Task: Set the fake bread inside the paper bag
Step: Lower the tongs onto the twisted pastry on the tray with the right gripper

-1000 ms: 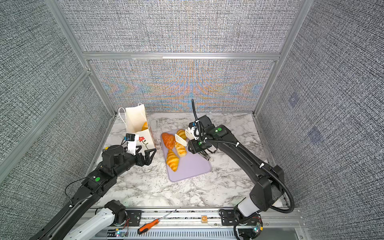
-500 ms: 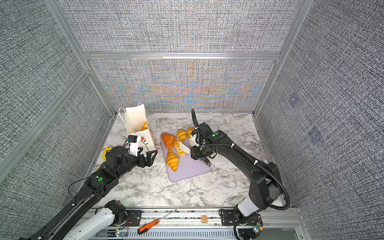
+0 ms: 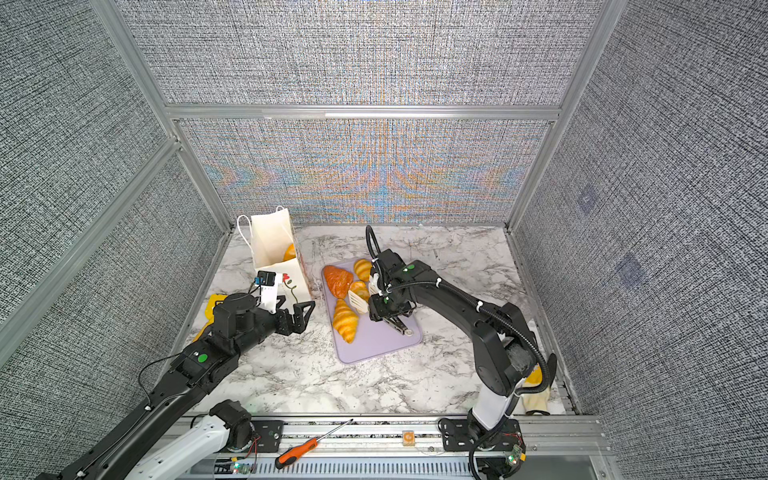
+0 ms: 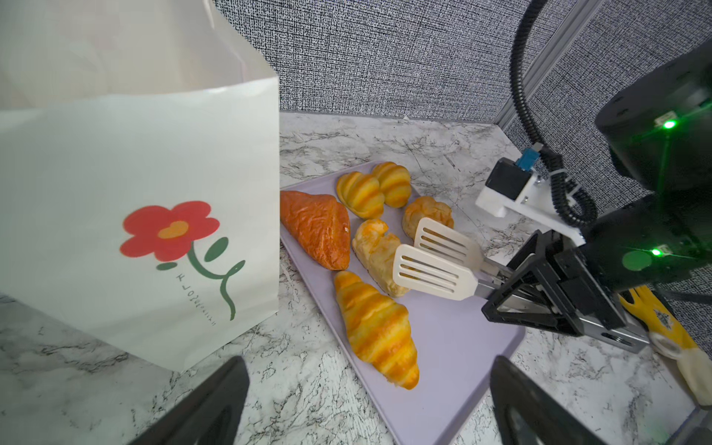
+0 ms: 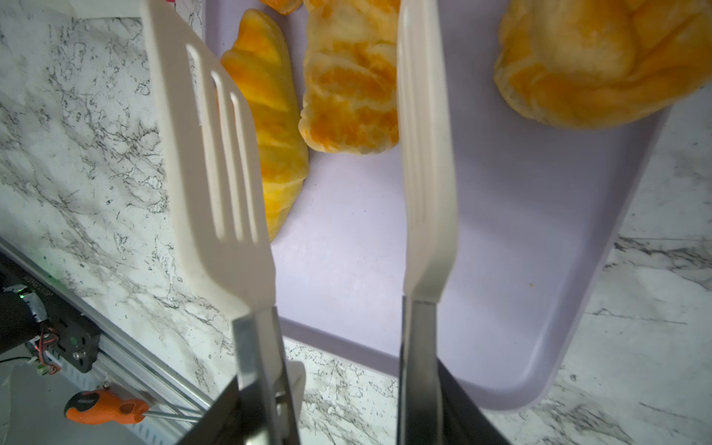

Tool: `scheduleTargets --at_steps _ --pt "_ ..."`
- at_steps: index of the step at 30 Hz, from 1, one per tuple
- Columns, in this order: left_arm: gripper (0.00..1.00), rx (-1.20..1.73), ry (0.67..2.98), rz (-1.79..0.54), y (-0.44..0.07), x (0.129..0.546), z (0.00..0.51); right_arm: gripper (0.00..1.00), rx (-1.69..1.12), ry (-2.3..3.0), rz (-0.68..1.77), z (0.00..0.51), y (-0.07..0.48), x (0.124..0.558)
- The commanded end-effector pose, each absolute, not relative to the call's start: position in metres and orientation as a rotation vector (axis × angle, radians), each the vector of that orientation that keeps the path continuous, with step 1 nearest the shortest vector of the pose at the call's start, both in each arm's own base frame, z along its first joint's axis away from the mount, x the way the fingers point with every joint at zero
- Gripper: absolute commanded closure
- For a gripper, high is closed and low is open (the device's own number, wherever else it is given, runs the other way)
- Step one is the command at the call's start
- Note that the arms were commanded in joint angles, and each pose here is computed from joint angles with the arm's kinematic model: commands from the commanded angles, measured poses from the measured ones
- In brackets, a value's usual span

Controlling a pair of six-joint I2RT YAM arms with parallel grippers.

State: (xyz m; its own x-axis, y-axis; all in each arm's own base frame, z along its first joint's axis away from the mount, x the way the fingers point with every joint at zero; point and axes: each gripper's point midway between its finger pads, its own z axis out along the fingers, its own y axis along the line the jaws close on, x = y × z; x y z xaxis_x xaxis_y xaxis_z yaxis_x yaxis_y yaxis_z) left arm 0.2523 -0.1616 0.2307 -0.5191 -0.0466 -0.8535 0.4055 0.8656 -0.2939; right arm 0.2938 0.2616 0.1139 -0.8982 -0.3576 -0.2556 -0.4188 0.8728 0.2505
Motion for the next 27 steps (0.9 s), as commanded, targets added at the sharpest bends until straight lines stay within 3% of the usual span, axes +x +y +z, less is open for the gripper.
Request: scheduleTargets --at_steps 1,16,27 --pt "0.01 0.258 2.034 -0.57 -0.16 0.253 0.234 0.43 -0.569 2.848 0.405 0.112 0.26 0.301" --pt "0.01 0.264 2.034 -0.567 -0.162 0.255 0.233 0.44 -0.626 2.921 0.325 0.095 0.258 0.298" --pt "0.01 0.257 2.034 -0.571 -0.162 0.255 0.233 0.51 -0.661 2.957 0.254 0.094 0.239 0.291"
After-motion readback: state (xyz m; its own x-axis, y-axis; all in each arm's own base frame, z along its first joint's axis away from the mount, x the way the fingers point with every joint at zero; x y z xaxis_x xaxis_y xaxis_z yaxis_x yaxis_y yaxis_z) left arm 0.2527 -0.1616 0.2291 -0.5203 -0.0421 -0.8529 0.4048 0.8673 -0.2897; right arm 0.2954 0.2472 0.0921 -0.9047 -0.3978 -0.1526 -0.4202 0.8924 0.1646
